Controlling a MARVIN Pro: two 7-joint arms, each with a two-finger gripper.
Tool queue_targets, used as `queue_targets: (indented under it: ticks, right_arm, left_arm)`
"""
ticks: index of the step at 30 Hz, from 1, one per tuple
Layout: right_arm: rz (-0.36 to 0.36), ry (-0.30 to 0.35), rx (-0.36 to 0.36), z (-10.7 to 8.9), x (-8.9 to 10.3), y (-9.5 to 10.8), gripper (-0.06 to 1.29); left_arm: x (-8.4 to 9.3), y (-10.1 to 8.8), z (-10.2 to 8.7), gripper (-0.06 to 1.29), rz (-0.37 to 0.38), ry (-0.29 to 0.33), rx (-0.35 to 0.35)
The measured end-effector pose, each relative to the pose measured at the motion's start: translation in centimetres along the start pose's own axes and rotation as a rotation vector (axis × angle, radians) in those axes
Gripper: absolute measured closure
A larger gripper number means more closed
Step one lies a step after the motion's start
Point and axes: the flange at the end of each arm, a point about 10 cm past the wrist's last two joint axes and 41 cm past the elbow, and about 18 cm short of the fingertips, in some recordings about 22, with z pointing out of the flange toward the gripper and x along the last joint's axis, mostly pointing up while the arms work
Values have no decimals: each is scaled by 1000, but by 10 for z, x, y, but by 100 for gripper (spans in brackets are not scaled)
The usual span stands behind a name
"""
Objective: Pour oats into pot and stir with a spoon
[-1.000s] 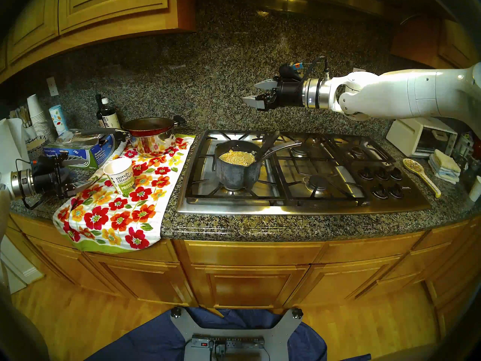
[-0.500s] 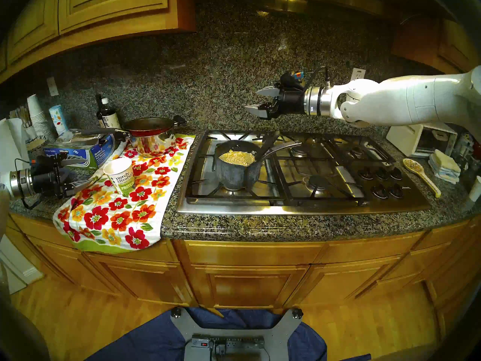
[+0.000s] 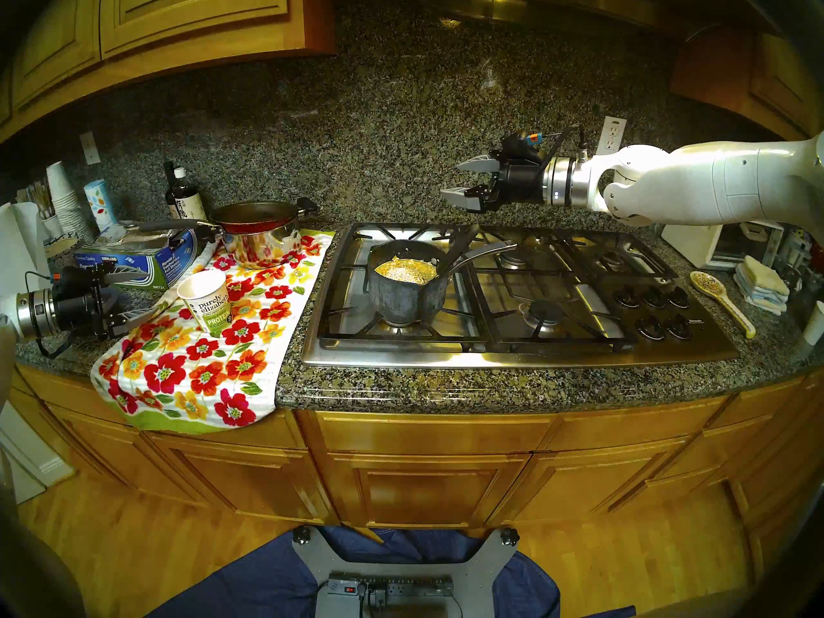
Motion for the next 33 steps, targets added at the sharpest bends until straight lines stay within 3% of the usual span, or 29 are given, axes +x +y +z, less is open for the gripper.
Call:
queue_targets:
  ticks: [17,24,33]
  right_arm:
    - [22,22,88,-47,-28,-24,-1]
    - [18,20,106,-61,-36,-28,-1]
    - [29,63,201,-70,-37,-51,-1]
  left_arm:
    - [0,0,0,2,0,-1,-1]
    - [0,0,0,2,1,0,0]
    - [0,0,0,2,1,1,0]
